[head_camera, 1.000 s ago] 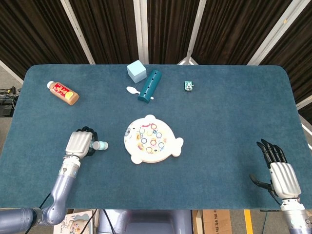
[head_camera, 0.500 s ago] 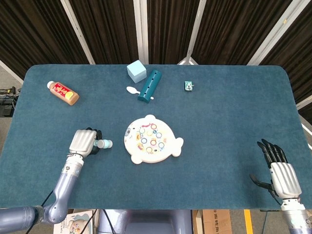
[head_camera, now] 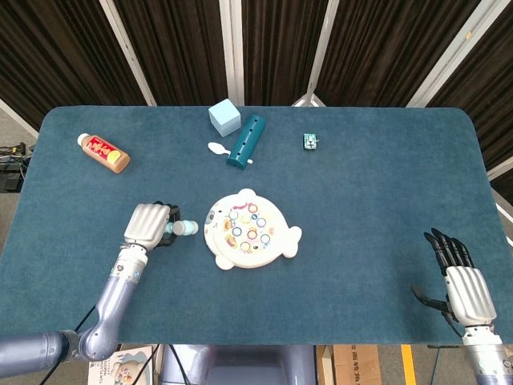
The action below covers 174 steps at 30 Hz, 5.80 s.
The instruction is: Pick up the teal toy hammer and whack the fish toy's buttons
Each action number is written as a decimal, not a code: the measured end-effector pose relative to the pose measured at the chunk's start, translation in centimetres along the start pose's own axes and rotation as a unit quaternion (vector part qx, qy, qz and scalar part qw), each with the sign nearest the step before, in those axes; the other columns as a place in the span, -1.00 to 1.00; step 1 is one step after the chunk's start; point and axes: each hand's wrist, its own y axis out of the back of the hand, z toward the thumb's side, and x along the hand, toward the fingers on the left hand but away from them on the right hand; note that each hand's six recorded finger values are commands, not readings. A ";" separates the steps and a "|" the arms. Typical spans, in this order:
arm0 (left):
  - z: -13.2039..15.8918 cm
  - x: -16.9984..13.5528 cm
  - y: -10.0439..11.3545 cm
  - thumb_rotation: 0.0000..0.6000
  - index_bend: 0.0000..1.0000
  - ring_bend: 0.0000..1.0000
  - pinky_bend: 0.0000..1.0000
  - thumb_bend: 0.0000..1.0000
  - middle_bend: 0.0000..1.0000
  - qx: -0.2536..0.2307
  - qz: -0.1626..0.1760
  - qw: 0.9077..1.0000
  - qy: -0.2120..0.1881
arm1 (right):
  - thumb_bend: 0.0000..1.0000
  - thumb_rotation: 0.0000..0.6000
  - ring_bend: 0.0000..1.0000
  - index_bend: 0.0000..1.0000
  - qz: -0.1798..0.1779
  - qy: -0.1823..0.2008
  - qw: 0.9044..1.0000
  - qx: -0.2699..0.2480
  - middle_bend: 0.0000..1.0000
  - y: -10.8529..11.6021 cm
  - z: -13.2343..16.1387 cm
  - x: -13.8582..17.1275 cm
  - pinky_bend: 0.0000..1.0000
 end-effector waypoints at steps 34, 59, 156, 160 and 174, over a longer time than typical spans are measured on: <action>9.2 4.2 4.8 1.00 0.32 -0.21 -0.01 0.22 0.04 -0.006 -0.070 0.998 0.006 | -0.52 1.00 -1.00 -1.00 0.006 -0.008 1.000 -0.014 -1.00 -0.1 -0.2 -0.2 -1.00; 9.4 6.6 5.2 1.00 0.32 -0.18 0.02 0.23 0.07 0.002 -0.080 0.996 0.049 | -0.52 1.00 -1.00 -1.00 0.009 -0.012 1.000 -0.022 -1.00 -0.1 -0.3 -0.3 -1.00; 17.0 6.8 3.4 1.00 0.31 -0.16 0.04 0.24 0.08 0.028 -0.128 0.991 0.022 | -0.52 1.00 -1.00 -1.00 0.011 -0.020 0.999 -0.038 -1.00 0.0 -0.5 -0.3 -1.00; 17.7 6.9 3.3 1.00 0.31 -0.16 0.04 0.24 0.08 0.030 -0.132 0.991 0.021 | -0.52 1.00 -1.00 -1.00 0.011 -0.020 0.999 -0.040 -1.00 0.1 -0.5 -0.3 -1.00; 18.1 7.2 2.2 1.00 0.31 -0.15 0.06 0.24 0.09 0.040 -0.143 0.989 0.025 | -0.52 1.00 -1.00 -1.00 0.003 -0.013 0.999 -0.032 -1.00 0.3 -0.4 -0.3 -1.00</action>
